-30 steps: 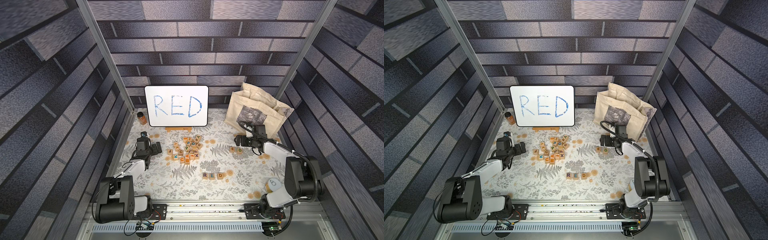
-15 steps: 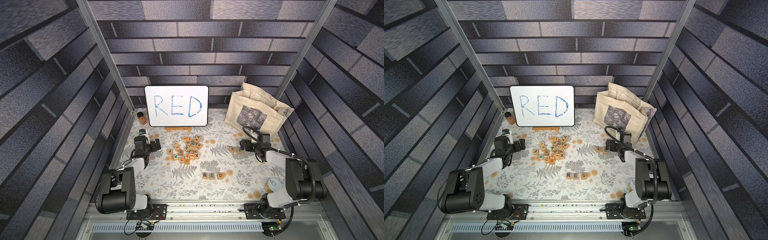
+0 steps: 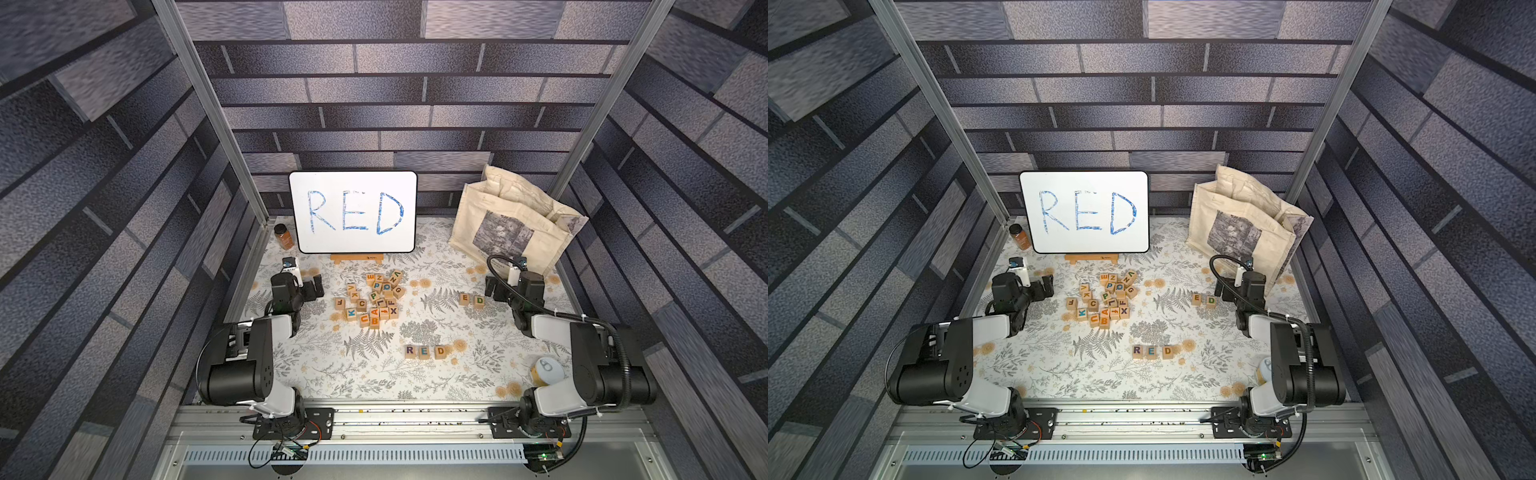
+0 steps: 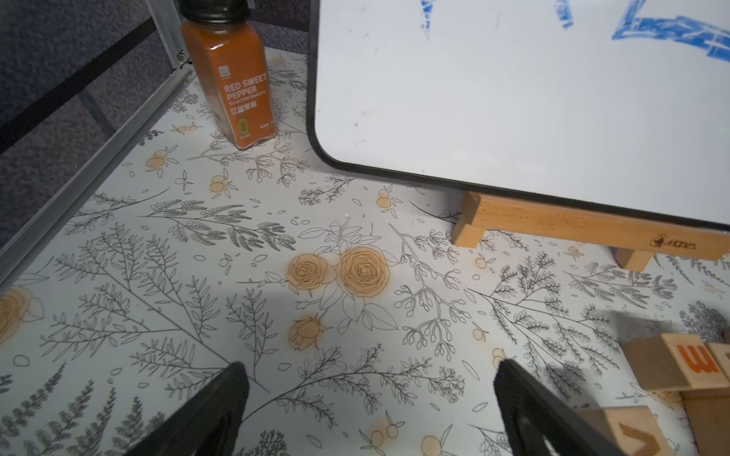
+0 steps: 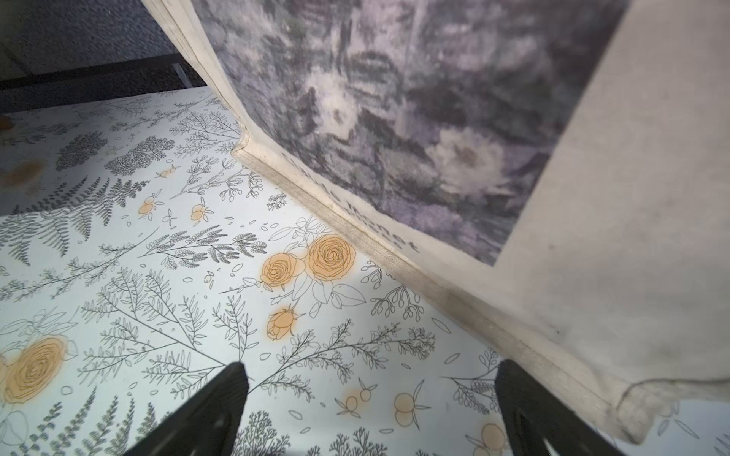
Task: Assemble the uppercase word "red" with letter blocks
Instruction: Reset both arms
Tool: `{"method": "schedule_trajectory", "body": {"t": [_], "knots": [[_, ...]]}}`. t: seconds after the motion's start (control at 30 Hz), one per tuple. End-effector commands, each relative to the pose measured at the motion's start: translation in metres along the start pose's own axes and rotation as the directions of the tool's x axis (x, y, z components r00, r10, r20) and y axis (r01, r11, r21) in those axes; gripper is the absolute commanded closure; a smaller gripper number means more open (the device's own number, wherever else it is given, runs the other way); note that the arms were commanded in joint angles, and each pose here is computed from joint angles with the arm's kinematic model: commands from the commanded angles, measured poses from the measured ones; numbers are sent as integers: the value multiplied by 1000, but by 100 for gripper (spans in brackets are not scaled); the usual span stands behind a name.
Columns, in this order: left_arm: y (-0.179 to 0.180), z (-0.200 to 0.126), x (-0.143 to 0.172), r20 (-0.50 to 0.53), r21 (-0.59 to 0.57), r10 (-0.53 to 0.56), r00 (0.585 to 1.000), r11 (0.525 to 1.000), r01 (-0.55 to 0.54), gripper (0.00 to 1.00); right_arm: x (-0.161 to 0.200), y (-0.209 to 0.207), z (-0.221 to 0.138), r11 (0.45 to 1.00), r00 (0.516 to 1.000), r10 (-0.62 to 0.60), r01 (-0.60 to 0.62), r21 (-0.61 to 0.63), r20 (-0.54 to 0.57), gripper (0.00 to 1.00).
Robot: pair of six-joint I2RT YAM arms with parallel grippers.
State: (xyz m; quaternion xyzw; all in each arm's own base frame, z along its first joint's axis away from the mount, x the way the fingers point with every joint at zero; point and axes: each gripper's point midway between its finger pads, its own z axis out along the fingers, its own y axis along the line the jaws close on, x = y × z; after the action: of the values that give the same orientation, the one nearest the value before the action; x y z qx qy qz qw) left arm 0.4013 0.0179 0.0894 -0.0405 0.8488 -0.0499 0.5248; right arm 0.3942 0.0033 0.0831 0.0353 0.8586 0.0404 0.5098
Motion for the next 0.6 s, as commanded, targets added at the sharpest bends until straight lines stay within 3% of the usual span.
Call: {"method": "schedule_trajectory", "body": {"t": [0.0,0.1,0.17,0.57], "knots": [[0,0,-6,39,-45,66,997,997,-64,0,-16,0,-6,1000,995,-19,19,3,97,0],[11,-1,-3,96,-119,56,994,992,-45,0,-7,7,-5,998,990,-67,67,7,121,0],[12,-1,2,60,-134,57,997,990,-49,0,-6,8,-8,998,980,-68,69,1,185,0],[12,-3,0,79,-145,64,995,988,-52,0,-6,4,-7,998,985,-67,63,29,160,0]]}}
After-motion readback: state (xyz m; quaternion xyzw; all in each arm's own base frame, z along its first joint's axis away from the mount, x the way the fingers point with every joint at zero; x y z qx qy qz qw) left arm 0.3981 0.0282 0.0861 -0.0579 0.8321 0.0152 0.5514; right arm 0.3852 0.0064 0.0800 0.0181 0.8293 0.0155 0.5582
